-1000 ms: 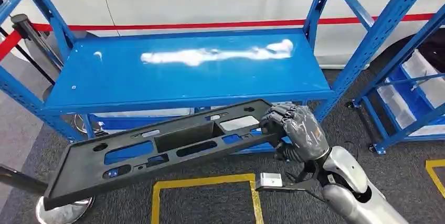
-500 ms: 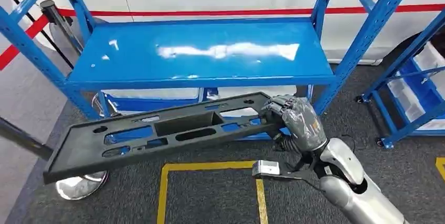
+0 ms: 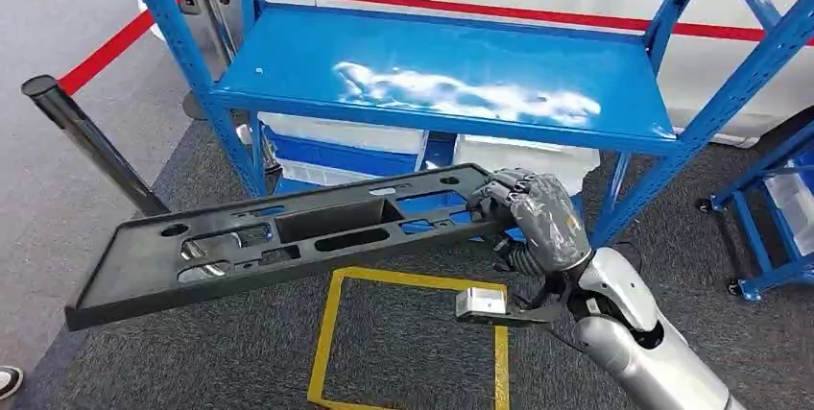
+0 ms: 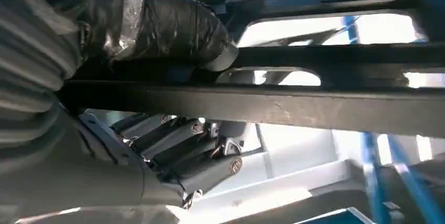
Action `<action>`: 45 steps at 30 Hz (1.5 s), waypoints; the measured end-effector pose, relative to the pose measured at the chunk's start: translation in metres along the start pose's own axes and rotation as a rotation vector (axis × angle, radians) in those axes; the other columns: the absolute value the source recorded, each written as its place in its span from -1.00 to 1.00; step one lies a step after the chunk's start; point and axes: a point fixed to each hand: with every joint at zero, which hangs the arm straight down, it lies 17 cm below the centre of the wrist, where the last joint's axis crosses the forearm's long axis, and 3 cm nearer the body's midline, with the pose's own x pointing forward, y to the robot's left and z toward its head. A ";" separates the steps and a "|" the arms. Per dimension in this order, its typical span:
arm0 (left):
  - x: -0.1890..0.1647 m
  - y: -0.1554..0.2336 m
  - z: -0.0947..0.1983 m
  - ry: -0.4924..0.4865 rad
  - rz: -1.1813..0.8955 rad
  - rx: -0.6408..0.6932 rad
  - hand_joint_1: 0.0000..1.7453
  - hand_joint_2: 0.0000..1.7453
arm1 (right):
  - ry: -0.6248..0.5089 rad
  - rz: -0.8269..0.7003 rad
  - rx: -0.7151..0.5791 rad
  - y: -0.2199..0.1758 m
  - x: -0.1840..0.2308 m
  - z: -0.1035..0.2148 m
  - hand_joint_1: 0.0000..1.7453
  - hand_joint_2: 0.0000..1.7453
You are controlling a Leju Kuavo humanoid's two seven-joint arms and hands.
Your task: Take the parts from the cabinet and place them on the table.
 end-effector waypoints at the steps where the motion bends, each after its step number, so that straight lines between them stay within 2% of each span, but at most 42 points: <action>1: 0.000 0.000 0.000 0.000 0.000 0.000 -1.00 1.00 | 0.004 0.000 0.002 0.001 -0.001 0.000 1.00 1.00; 45: 0.002 0.010 0.005 0.022 -0.046 -0.002 -1.00 1.00 | 0.030 0.012 -0.015 -0.009 -0.014 -0.007 1.00 1.00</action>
